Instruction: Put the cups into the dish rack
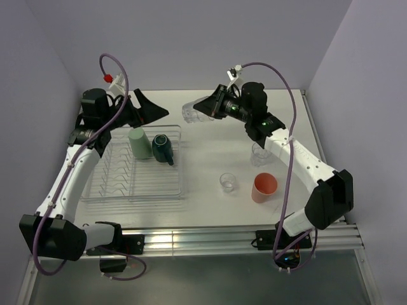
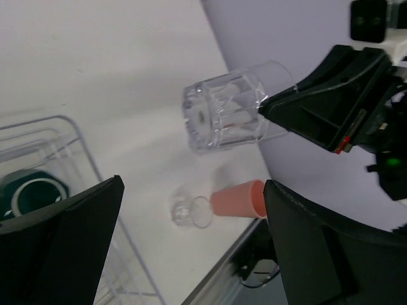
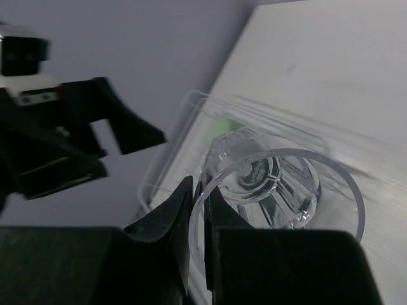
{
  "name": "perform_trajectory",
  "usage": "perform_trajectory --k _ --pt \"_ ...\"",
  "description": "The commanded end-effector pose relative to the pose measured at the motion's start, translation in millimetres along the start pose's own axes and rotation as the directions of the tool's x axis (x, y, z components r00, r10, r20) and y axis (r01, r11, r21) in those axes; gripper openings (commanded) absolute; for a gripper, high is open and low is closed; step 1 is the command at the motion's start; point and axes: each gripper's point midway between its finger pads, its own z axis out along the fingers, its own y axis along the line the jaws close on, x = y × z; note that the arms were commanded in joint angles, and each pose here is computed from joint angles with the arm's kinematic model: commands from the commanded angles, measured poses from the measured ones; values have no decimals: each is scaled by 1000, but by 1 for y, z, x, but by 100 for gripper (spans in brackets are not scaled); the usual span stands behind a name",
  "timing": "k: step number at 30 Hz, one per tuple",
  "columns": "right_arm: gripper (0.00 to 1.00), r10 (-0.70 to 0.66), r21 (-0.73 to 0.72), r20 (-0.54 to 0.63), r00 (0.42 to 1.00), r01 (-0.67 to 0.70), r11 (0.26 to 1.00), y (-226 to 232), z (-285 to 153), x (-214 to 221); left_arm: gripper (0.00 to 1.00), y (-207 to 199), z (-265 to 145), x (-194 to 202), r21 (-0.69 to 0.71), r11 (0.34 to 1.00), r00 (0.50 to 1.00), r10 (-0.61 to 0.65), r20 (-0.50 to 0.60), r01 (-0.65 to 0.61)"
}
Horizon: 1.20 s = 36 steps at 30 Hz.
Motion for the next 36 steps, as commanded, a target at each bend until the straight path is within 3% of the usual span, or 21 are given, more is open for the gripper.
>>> perform_trajectory --k 1,6,11,20,36 --pt "0 68 -318 -13 998 -68 946 59 -4 -6 99 -40 -3 -2 244 970 1000 -3 -8 4" --pt "0 159 -438 -83 984 -179 881 74 -3 1 99 -47 -2 0 324 946 1000 -11 5 9" --pt "0 212 -513 -109 971 -238 825 83 -5 2 99 -38 5 3 309 951 1000 -22 -1 21" --pt "0 228 -544 -118 966 -255 799 91 -8 -1 99 -18 14 7 239 971 999 -32 -7 33" --pt "0 248 -604 -165 955 -296 740 108 -5 1 99 -35 15 17 331 942 998 -46 -38 56"
